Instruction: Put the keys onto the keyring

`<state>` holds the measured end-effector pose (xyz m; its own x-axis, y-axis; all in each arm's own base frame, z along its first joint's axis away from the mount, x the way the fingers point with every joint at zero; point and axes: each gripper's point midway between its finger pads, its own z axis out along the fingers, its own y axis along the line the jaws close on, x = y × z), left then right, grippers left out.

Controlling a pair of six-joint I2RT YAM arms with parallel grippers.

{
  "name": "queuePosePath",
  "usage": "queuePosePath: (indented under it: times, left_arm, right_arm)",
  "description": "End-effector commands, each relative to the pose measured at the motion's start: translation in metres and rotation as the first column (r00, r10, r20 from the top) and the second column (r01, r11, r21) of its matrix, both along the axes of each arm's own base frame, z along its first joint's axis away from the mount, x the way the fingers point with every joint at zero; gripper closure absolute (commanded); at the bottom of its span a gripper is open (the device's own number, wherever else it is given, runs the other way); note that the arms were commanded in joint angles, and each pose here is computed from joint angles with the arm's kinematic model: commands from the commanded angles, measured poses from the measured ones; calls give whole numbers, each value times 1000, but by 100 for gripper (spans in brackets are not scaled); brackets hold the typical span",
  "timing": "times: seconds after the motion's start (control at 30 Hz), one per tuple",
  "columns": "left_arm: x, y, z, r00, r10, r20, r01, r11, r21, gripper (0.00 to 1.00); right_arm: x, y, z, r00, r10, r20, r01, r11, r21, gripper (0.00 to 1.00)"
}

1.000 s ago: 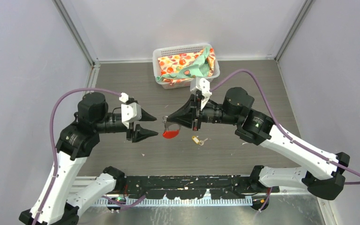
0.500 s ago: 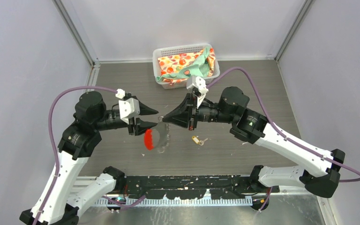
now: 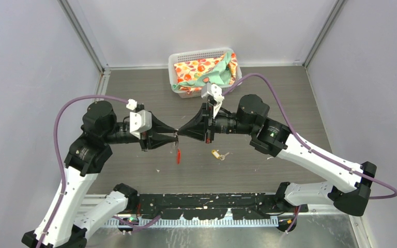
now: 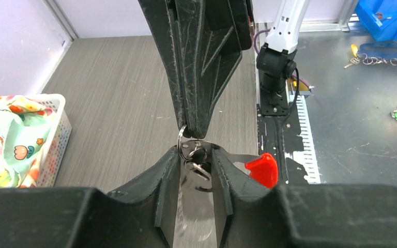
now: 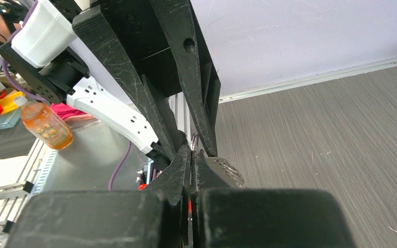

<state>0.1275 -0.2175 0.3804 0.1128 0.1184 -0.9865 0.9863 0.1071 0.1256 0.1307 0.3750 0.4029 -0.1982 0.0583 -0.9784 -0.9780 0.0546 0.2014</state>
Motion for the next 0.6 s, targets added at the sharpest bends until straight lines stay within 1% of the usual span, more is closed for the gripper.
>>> queuePosePath:
  times: [0.0, 0.13, 0.2, 0.47, 0.57]
  left_arm:
    - [-7, 1, -6, 999, -36, 27, 35, 999, 18, 70]
    - [-11, 4, -13, 999, -41, 9, 41, 998, 40, 69]
    - [-12, 4, -13, 999, -45, 4, 45, 998, 39, 70]
    - [-10, 3, -12, 999, -37, 8, 36, 999, 40, 86]
    - [-10, 5, -13, 999, -25, 29, 24, 999, 42, 93]
  right_arm:
    - [-5, -6, 39, 998, 5, 59, -12, 994, 109, 99]
    - [-7, -7, 41, 998, 11, 55, -17, 993, 114, 99]
    - [-8, -7, 43, 998, 13, 56, -20, 993, 117, 99]
    - [-8, -8, 43, 999, 15, 48, -20, 993, 118, 99]
    - [-9, -10, 44, 999, 9, 49, -15, 992, 122, 99]
